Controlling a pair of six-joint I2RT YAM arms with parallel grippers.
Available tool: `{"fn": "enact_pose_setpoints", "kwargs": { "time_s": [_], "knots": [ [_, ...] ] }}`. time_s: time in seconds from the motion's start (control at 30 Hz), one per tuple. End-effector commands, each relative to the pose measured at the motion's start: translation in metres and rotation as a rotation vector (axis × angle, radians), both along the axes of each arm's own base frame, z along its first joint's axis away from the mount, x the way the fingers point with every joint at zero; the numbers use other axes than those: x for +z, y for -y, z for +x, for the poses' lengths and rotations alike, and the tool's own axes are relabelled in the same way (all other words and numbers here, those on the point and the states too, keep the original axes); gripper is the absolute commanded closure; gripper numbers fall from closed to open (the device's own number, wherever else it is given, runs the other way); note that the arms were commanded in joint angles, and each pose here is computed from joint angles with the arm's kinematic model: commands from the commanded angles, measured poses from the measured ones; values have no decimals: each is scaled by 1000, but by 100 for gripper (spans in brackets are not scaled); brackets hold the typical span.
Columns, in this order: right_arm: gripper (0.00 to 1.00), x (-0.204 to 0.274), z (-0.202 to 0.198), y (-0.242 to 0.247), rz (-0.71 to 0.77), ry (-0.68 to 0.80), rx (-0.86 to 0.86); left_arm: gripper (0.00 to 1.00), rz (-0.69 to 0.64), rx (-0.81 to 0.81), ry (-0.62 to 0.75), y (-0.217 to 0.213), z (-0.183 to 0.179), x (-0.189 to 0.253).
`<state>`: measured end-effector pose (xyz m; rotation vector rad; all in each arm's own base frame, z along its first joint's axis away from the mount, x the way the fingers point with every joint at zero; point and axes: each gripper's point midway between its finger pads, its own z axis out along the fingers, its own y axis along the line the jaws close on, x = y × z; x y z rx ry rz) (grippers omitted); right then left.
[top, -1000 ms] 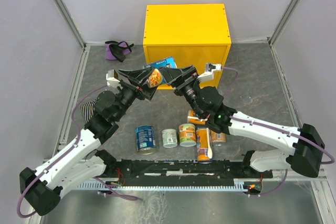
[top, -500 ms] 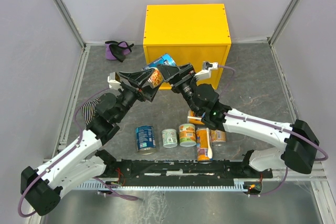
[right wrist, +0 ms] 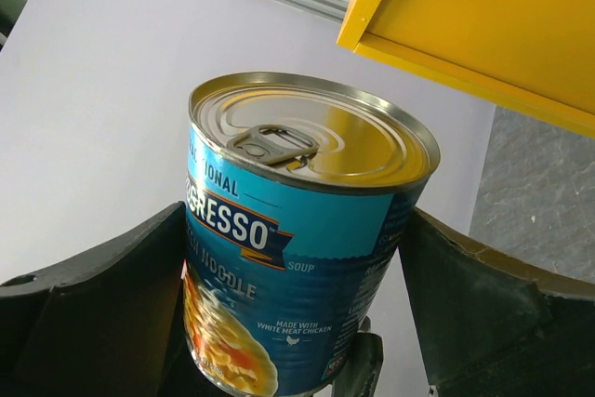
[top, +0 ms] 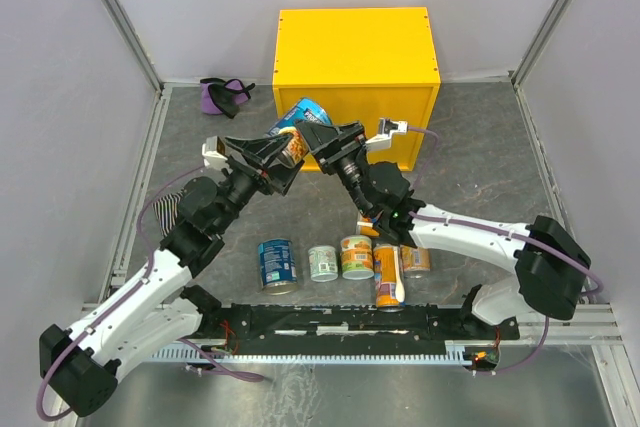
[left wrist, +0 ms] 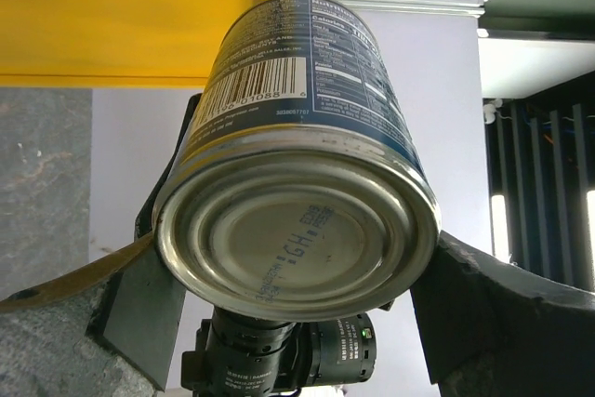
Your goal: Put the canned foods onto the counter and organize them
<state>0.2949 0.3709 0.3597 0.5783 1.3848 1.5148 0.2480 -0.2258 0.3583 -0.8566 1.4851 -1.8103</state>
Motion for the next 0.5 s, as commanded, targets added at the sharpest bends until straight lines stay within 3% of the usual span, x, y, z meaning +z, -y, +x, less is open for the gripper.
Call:
{"fn": "enact_pose_setpoints", "kwargs": {
  "time_s": [0.0,0.27,0.47],
  "knots": [
    [55,13,-19,-13,23,100,101,97,0,-93,271,-1,-38,69],
    [64,22,-27,-7,27,144,111,97,106,-75,286,-1,-35,66],
    [79,31,-30,-3,21,171,105,97,171,-78,309,2,-34,71]
  ]
}}
